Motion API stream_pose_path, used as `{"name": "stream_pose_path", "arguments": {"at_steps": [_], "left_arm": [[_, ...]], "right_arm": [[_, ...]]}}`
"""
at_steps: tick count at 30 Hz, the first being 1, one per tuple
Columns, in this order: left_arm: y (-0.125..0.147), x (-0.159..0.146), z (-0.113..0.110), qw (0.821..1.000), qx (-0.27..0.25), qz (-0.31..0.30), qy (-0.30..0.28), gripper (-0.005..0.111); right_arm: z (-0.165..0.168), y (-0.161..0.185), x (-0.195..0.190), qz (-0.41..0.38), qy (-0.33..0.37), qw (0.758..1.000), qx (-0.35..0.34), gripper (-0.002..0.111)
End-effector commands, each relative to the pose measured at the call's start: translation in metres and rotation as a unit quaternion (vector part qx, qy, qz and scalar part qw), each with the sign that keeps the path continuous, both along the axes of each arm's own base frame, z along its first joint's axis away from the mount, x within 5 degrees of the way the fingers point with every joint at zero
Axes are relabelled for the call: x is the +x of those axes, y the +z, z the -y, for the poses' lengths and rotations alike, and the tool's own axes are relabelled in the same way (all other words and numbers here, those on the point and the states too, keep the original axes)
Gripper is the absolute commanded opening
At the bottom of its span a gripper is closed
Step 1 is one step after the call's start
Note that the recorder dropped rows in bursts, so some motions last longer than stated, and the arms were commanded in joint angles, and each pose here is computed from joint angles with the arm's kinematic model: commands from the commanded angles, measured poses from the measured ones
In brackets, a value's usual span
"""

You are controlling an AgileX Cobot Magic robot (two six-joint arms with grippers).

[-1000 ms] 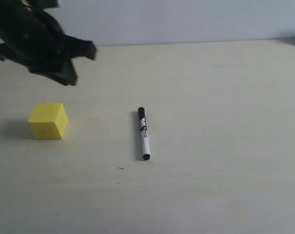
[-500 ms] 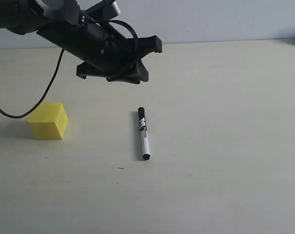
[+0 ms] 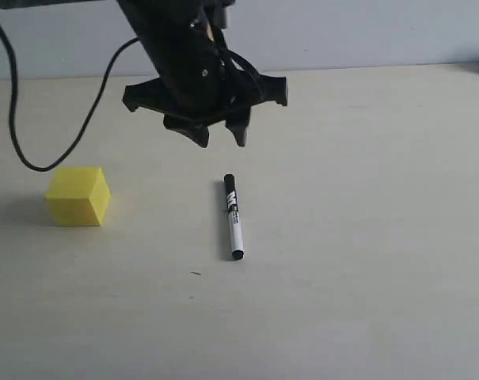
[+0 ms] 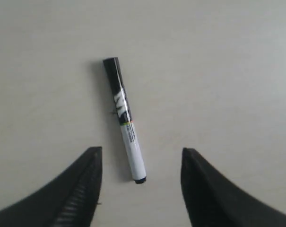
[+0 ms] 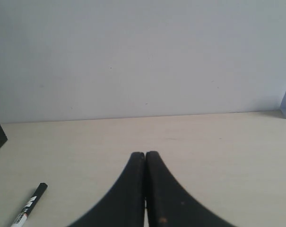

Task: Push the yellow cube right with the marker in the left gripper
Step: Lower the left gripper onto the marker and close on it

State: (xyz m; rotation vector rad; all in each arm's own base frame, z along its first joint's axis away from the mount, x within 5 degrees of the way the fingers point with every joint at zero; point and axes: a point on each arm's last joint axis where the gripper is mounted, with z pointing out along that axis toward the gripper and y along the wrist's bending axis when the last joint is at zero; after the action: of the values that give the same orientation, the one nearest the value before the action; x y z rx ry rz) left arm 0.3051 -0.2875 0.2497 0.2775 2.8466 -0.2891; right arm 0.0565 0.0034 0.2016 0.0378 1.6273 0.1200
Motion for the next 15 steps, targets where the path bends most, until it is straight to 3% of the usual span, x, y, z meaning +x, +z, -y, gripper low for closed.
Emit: {"name": "stream_pose_path", "arguments": {"at_steps": [1, 7, 15], "left_arm": [[-0.014, -0.007, 0.018, 0.998, 0.023, -0.043, -0.027, 0.058], [-0.036, -0.002, 0.021, 0.994, 0.050, -0.090, 0.035, 0.058], [-0.065, 0.001, 0.025, 0.990, 0.069, -0.113, 0.049, 0.058]], "right_arm": [[0.000, -0.001, 0.000, 0.004, 0.000, 1.000, -0.001, 0.000], [0.000, -0.001, 0.000, 0.004, 0.000, 1.000, -0.001, 0.000], [0.000, -0.001, 0.000, 0.004, 0.000, 1.000, -0.001, 0.000]]}}
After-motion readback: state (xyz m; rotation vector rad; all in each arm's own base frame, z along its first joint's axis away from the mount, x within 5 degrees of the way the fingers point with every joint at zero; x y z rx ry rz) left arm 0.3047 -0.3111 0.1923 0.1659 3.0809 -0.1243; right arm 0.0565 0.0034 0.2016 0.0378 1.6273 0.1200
